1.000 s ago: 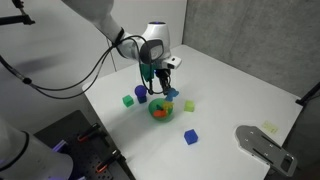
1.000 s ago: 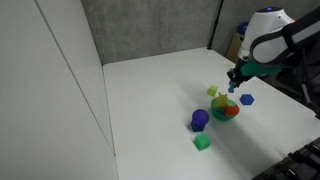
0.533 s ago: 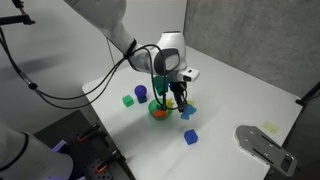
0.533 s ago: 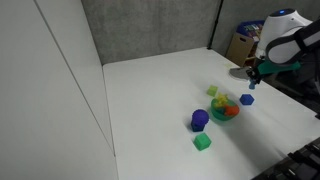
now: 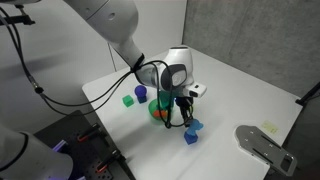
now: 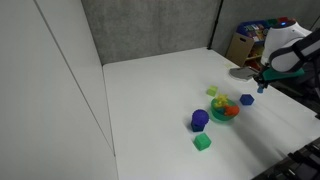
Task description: Put the elephant plush toy on the blue building block
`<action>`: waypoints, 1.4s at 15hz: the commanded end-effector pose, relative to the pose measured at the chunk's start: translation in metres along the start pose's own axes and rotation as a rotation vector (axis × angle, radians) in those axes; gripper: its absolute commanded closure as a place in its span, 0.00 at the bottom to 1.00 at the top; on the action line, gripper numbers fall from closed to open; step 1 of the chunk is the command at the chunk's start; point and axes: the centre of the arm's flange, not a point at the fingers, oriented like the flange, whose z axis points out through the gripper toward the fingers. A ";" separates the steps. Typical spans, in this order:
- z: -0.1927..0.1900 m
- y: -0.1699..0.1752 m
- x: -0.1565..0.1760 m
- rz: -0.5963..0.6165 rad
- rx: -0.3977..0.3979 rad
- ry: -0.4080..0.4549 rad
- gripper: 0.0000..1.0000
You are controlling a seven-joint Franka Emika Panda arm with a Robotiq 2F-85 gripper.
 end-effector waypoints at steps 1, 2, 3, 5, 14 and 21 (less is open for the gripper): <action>0.016 -0.003 0.014 0.010 -0.017 0.032 0.96; 0.020 -0.005 0.016 0.007 -0.017 0.037 0.96; 0.024 -0.006 0.018 0.003 -0.016 0.040 0.96; 0.030 -0.012 0.020 -0.005 -0.012 0.048 0.96; 0.049 -0.039 0.021 -0.037 0.007 0.080 0.96; 0.057 -0.048 0.011 -0.049 -0.001 0.074 0.96</action>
